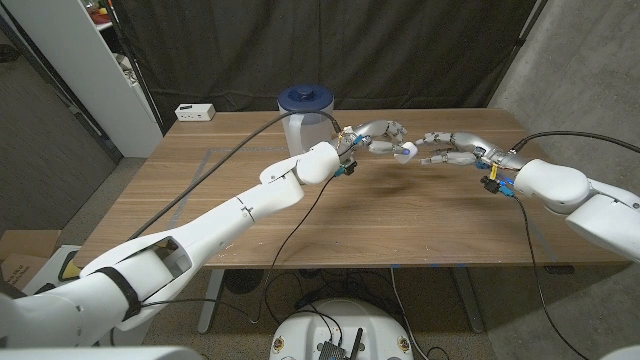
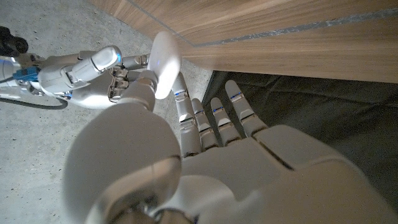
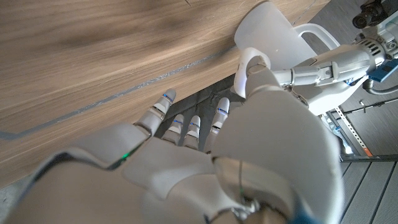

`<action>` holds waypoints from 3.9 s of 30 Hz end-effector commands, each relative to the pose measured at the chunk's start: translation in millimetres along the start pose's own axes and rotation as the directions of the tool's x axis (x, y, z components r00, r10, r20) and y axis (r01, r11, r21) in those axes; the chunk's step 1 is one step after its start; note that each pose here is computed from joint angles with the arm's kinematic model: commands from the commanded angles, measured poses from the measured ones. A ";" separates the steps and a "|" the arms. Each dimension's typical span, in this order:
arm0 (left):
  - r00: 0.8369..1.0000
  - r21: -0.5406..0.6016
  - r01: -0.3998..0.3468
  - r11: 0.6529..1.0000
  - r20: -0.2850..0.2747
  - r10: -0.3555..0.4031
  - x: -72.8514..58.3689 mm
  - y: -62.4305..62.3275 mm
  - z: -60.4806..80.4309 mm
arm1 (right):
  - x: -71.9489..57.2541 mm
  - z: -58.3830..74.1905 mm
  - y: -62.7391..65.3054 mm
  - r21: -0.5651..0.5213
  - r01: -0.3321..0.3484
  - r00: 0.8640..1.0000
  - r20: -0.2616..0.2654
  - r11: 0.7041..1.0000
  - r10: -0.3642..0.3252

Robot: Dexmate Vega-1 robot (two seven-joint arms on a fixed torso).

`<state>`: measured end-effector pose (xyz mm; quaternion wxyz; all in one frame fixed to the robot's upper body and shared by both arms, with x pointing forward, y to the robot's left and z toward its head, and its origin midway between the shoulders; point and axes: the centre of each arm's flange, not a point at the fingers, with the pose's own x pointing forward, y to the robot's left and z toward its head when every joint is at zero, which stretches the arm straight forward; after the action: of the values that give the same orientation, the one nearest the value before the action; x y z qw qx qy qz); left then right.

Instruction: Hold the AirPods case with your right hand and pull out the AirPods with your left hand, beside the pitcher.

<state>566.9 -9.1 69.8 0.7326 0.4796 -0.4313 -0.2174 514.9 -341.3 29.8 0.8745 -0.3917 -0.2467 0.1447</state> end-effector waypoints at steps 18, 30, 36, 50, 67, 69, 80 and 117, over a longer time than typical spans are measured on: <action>1.000 0.061 -0.006 0.998 0.023 0.004 3.0 6.7 3.7 | 26.5 7.0 -12.3 0.049 -0.160 0.987 0.012 0.986 0.159; 1.000 0.048 0.005 0.999 0.019 -0.006 10.0 4.5 -3.3 | 40.6 13.3 -11.4 0.072 -0.197 0.980 0.049 0.978 0.194; 1.000 0.039 0.009 0.999 0.017 -0.009 11.9 3.5 -5.2 | 47.3 14.0 -11.7 0.087 -0.204 0.978 0.066 0.975 0.198; 1.000 0.013 0.002 1.000 0.019 -0.003 14.5 -1.2 -4.9 | 50.7 7.0 -5.6 0.129 -0.198 0.979 0.084 0.972 0.188; 0.999 -0.036 0.006 0.999 0.033 -0.005 19.5 -4.1 -4.3 | 46.6 0.2 -2.9 0.161 -0.174 0.983 0.091 0.971 0.161; 0.999 -0.046 0.004 0.999 0.033 -0.002 19.5 -3.8 -4.9 | 46.2 -0.3 -2.9 0.160 -0.175 0.983 0.091 0.971 0.162; 1.000 -0.119 0.009 0.993 0.022 -0.006 21.2 -2.6 -10.1 | 45.8 -1.9 -3.0 0.163 -0.184 0.980 0.100 0.969 0.169; 0.997 -0.304 0.075 0.950 0.028 -0.070 22.5 3.0 -19.1 | 37.4 -18.8 0.3 0.230 -0.114 0.986 0.143 0.967 0.082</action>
<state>591.6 -17.1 77.8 0.7740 0.4039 -0.3945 -0.2866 555.5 -330.7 36.0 0.8818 -0.3054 -0.2605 0.2474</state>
